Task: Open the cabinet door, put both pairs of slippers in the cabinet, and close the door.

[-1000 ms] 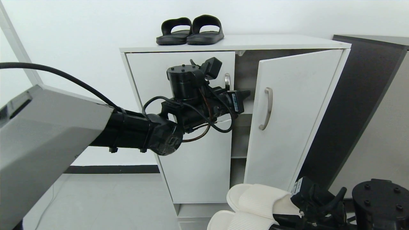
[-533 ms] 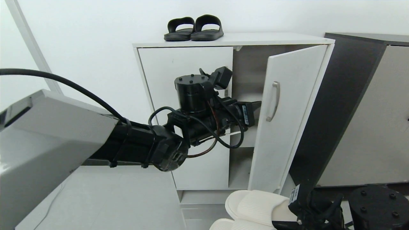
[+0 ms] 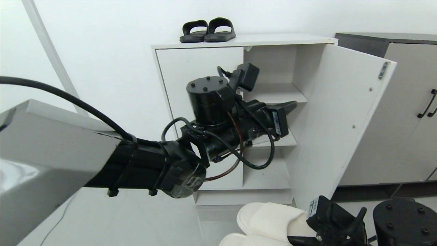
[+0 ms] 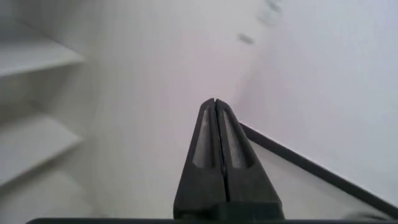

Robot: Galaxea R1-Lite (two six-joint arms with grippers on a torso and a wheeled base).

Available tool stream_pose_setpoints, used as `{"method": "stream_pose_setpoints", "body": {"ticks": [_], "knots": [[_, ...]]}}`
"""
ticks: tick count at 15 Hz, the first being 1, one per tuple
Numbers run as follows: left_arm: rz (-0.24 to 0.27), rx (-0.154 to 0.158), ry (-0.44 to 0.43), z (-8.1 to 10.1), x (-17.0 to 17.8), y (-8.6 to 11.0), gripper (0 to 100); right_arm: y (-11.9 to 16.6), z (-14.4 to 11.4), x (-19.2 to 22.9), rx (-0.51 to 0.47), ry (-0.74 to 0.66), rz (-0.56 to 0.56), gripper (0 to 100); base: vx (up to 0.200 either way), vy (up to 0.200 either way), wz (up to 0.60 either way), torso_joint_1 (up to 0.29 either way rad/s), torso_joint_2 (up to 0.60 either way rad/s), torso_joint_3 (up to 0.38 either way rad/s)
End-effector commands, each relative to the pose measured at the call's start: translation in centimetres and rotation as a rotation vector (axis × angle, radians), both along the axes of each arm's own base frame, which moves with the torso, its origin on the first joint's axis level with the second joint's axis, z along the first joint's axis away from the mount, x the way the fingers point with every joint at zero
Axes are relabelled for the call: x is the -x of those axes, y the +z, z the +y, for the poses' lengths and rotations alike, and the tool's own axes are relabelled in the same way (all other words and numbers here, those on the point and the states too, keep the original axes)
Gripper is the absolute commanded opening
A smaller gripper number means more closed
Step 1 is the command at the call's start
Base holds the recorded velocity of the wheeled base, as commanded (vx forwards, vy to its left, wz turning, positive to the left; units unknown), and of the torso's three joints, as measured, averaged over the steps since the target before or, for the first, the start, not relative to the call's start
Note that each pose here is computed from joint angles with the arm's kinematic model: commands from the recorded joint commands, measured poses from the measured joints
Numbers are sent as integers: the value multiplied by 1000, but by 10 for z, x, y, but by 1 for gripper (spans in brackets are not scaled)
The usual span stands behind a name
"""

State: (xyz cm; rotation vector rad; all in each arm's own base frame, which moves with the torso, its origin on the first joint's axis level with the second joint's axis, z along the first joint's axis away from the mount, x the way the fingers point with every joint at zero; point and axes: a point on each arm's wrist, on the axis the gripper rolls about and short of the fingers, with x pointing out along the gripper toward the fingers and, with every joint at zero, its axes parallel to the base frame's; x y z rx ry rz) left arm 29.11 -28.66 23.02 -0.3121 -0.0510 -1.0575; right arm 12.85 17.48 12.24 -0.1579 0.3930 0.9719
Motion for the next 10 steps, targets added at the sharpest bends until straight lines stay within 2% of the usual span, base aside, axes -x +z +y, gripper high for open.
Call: {"method": "stream_pose_setpoints", "body": {"ticks": [1, 3, 4, 5, 6, 8, 10], "knots": [[20, -3, 121, 36, -1, 9, 0, 3, 3, -23, -17, -95, 2, 0, 0, 0, 0, 0, 0, 0], [40, -40, 230, 84, 17, 24, 0, 4, 4, -43, -23, -238, -5, 0, 0, 0, 0, 0, 0, 0], [36, -57, 271, 101, 24, 30, 0, 4, 5, -50, -23, -282, -10, 0, 0, 0, 0, 0, 0, 0], [39, -119, 419, 140, 42, 42, 0, 4, 10, -64, -16, -383, -30, 0, 0, 0, 0, 0, 0, 0], [40, -157, 528, 163, 59, 49, 0, 3, 13, -74, -18, -457, -33, 0, 0, 0, 0, 0, 0, 0], [58, -177, 650, 194, 99, 56, 0, 4, 24, -91, -53, -569, -36, 0, 0, 0, 0, 0, 0, 0], [46, -196, 784, 217, 140, 53, 0, 5, 29, -106, -70, -675, -57, 0, 0, 0, 0, 0, 0, 0]]}}
